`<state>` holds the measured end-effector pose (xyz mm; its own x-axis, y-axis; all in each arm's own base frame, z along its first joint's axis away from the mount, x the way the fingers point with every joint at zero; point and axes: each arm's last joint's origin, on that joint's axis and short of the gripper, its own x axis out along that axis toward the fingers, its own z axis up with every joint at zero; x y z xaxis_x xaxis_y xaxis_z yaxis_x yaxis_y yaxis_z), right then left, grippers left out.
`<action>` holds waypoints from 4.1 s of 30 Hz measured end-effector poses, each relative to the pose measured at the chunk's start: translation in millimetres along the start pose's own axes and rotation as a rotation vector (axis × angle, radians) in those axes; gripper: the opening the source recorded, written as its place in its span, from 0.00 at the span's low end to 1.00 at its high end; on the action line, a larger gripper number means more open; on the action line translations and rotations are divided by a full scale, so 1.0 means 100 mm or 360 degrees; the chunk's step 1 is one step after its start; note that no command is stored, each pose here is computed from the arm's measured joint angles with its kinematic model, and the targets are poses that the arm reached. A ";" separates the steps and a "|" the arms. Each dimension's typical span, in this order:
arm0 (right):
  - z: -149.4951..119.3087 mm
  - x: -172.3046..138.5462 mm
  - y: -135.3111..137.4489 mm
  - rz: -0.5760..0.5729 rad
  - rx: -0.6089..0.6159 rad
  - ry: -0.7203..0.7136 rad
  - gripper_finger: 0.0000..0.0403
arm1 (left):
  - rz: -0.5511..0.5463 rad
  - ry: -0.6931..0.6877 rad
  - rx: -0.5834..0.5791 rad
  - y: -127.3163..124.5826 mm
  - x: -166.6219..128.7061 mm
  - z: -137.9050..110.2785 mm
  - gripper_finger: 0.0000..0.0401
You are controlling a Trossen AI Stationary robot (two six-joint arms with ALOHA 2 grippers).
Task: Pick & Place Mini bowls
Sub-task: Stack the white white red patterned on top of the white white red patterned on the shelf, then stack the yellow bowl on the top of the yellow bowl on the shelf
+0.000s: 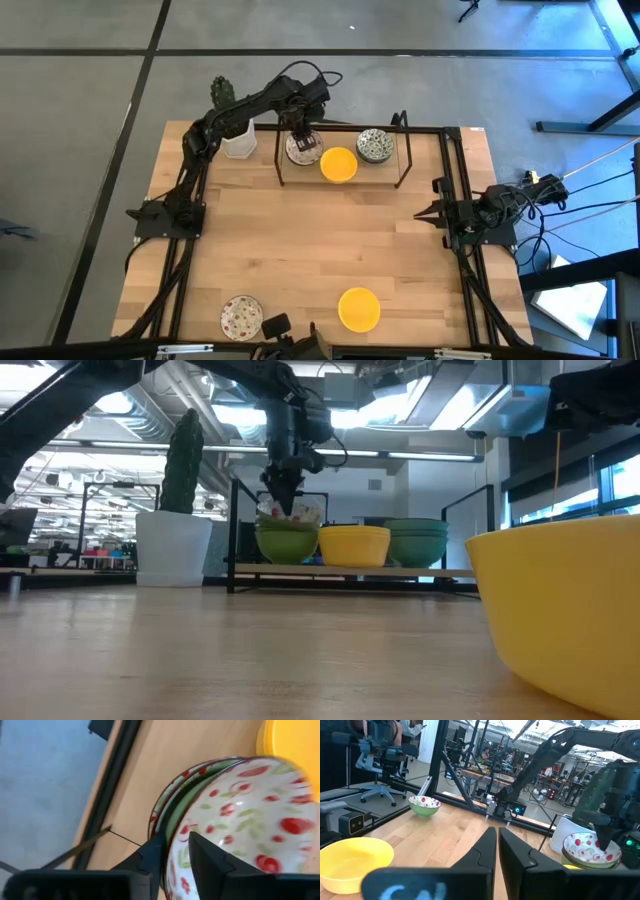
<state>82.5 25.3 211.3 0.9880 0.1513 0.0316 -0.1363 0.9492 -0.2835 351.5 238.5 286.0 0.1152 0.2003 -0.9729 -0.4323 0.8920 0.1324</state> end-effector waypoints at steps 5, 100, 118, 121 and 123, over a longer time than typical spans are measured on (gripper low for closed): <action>-0.01 0.00 0.00 0.0004 -0.0004 0.0012 0.05 | 0.0074 -0.0006 0.0038 -0.04 -0.09 0.01 0.30; -0.02 0.00 0.01 0.0010 0.0033 0.0032 0.05 | -0.0086 -0.0902 0.1184 -1.91 -0.96 -1.38 0.00; -0.03 0.01 0.00 -0.0064 -0.0055 0.0035 0.05 | -0.0419 -0.2438 0.0593 -1.39 -0.16 -2.45 0.00; -0.03 0.01 -0.02 -0.0166 -0.0054 0.0048 0.05 | -0.0327 -0.2437 0.0637 -1.35 -0.11 -2.45 0.01; -0.03 0.00 -0.04 -0.0236 -0.0048 0.0066 0.05 | -0.0302 -0.2450 0.0657 -1.31 -0.09 -2.45 0.01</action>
<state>83.7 21.1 209.6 0.9994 -0.0020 0.0357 0.0129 0.9515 -0.3075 187.6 20.7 230.8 0.9944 0.0498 0.0929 -0.0776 0.9423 0.3256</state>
